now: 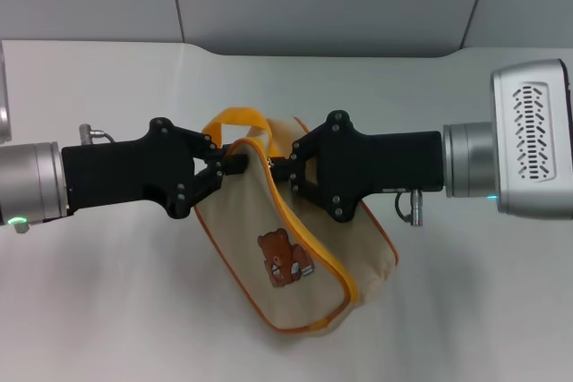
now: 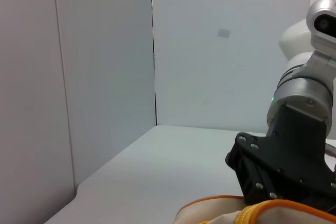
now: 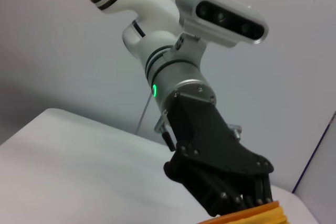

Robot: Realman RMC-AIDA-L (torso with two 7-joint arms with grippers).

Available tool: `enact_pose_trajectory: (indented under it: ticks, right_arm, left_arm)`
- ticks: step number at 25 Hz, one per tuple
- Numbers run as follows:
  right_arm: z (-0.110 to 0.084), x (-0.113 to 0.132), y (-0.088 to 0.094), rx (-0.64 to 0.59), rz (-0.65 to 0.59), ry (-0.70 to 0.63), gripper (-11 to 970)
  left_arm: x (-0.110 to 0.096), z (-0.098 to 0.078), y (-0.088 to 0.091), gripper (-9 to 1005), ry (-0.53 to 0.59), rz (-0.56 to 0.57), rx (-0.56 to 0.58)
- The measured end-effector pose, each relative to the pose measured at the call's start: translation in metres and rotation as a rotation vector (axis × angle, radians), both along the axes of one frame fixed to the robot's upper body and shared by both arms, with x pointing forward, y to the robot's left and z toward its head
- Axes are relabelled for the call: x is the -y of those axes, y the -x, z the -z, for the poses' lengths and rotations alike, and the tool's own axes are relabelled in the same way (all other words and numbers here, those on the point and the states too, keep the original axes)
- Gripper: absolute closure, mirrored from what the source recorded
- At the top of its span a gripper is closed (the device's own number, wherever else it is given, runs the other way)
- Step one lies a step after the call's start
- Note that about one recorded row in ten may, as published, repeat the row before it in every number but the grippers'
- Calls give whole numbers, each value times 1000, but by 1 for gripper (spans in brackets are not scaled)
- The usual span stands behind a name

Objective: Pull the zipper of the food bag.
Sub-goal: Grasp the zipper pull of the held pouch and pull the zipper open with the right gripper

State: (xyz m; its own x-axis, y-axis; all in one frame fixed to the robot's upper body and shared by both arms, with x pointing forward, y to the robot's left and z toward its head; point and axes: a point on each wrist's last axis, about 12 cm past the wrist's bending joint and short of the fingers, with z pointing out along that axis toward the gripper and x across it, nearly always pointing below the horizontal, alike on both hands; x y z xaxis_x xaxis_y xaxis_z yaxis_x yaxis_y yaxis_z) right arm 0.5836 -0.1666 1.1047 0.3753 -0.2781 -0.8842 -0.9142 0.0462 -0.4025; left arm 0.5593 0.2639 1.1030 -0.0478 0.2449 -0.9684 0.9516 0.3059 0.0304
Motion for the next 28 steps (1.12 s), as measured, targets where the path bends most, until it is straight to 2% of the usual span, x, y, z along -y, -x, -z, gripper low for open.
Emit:
enact_pose_trajectory:
  ticks: [3,7,13,17,22,23,28]
  right_arm:
    - [-2,2,0,7,-3,-7,958]
    - [1,7,4,-18,-17,6,950]
    - [4,44,31,-163,-76,107,939]
    - [7,55,38,-206,-70,150,931]
    - [6,73,43,-236,20,67,921]
    - [4,78,43,-255,53,17,919]
    - [4,85,41,-349,117,-36,910]
  left_arm:
    - [-3,0,0,938,6,-14,2]
    - [-7,-1,-2,937,15,-46,3]
    - [-15,6,-7,938,12,-142,-18]
    - [-14,10,-8,938,6,-164,-27]
    - [-14,12,-5,937,20,-167,-43]
    - [-14,13,-3,937,35,-167,-67]
    - [-7,20,3,937,64,-170,-151]
